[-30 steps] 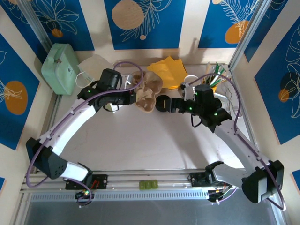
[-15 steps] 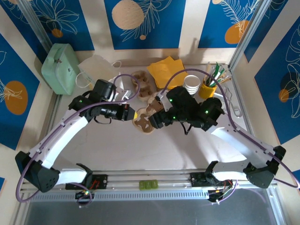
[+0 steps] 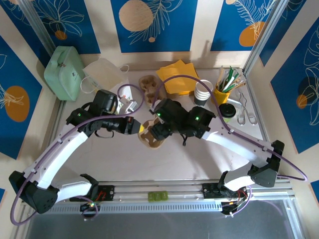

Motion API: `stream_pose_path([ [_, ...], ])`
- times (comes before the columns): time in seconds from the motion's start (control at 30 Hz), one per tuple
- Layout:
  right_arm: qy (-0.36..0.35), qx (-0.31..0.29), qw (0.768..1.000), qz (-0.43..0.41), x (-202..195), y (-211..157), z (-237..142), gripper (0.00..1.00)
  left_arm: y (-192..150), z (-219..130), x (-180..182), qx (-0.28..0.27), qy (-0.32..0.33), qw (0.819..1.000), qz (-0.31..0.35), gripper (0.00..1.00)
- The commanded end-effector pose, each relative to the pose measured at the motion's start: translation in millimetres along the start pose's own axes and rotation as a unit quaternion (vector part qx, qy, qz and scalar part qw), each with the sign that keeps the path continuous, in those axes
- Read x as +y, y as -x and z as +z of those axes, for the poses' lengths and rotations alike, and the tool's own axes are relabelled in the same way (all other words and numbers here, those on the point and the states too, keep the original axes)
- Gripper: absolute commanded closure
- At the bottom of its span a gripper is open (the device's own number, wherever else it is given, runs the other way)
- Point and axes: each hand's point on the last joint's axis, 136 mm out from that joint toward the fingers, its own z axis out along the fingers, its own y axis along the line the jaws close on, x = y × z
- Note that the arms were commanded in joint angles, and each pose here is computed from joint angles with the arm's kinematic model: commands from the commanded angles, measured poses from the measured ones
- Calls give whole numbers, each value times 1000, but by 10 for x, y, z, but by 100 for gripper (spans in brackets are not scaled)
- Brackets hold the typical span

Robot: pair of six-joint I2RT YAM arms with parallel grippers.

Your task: Pack the takeout coffee

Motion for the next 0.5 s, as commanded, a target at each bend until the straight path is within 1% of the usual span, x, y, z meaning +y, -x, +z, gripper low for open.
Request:
stream_pose_path([
  [0.0, -29, 0, 1000, 2, -70, 74, 2, 25, -23, -36, -61, -5, -19, 1000, 21, 100],
  [0.17, -40, 29, 999, 14, -67, 30, 111, 27, -31, -44, -31, -12, -11, 1000, 26, 100],
  [0.37, -1, 23, 999, 26, 43, 14, 131, 36, -51, -66, -15, -18, -6, 999, 27, 100],
  [0.47, 5, 18, 999, 32, 46, -19, 130, 37, -56, -67, -16, -18, -6, 1000, 25, 100],
])
